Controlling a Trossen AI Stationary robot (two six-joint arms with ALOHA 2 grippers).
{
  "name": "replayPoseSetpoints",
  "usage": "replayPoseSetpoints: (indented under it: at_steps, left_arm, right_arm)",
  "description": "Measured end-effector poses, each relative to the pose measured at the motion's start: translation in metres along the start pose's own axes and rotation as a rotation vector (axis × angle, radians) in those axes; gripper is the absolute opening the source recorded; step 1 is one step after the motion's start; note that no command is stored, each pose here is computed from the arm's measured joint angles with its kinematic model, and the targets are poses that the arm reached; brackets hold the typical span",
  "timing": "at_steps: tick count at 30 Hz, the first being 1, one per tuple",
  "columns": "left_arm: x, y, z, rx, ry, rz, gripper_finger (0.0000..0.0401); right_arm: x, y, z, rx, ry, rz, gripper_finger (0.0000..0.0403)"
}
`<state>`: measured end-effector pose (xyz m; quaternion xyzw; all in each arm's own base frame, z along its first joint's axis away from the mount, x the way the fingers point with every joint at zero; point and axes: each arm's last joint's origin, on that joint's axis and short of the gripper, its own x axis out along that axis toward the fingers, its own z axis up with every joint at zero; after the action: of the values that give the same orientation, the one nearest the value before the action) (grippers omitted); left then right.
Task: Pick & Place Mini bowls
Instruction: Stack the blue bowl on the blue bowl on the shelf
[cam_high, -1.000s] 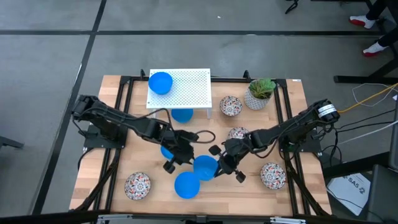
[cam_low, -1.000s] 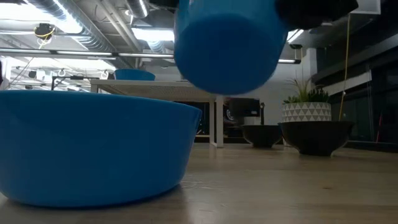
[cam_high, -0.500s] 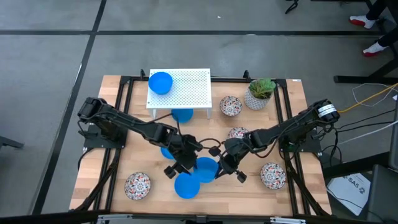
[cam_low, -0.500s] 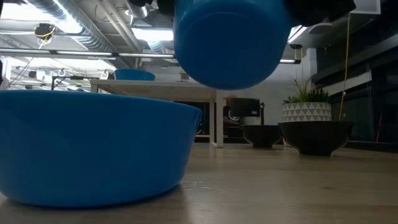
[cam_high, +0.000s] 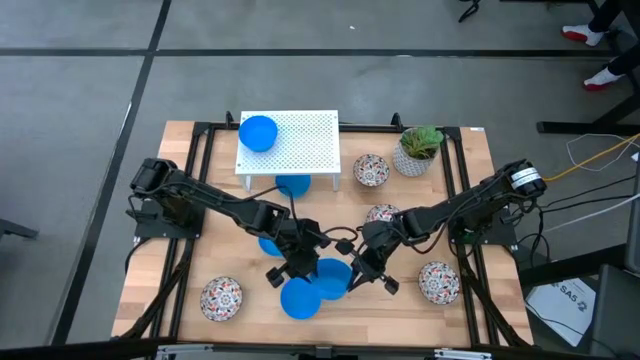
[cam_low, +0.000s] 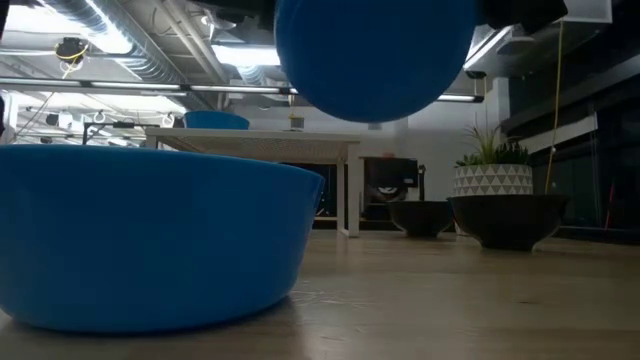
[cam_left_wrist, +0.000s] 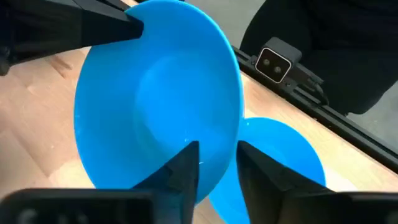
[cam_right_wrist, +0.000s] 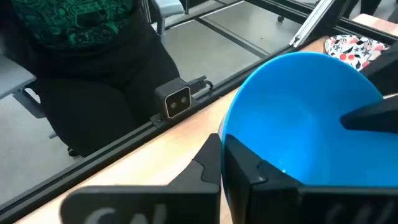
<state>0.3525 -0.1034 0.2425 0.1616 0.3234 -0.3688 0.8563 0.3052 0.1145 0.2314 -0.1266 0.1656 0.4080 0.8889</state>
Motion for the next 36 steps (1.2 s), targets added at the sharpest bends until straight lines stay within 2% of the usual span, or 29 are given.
replayPoseSetpoints:
  at_steps: [4,8,14,21,28,36]
  left_arm:
    - [0.001,-0.001,0.001,0.013,-0.015,-0.012,0.0044]
    - [0.001,0.0,0.003,0.049,-0.028,-0.004,0.0008]
    - [0.0,0.002,0.003,0.038,-0.045,-0.003,0.0004]
    - [0.0,0.001,0.0,-0.045,-0.035,-0.052,0.0003]
    - [-0.001,-0.002,-0.01,-0.219,0.083,-0.048,0.0003]
    - [-0.007,-0.005,-0.023,-0.342,0.271,0.086,0.0003]
  right_arm:
    - [0.0,0.0,0.001,-0.006,-0.009,0.003,0.0013]
    - [0.001,-0.002,0.002,-0.013,-0.026,-0.021,0.004]
    - [0.002,-0.004,0.004,0.014,-0.043,-0.059,0.0082]
    - [0.002,-0.008,0.004,0.079,-0.013,-0.209,0.0136]
    - [0.0,-0.013,-0.001,0.093,0.059,-0.392,0.0175]
    - [-0.003,-0.016,-0.011,0.135,0.199,-0.596,0.0182]
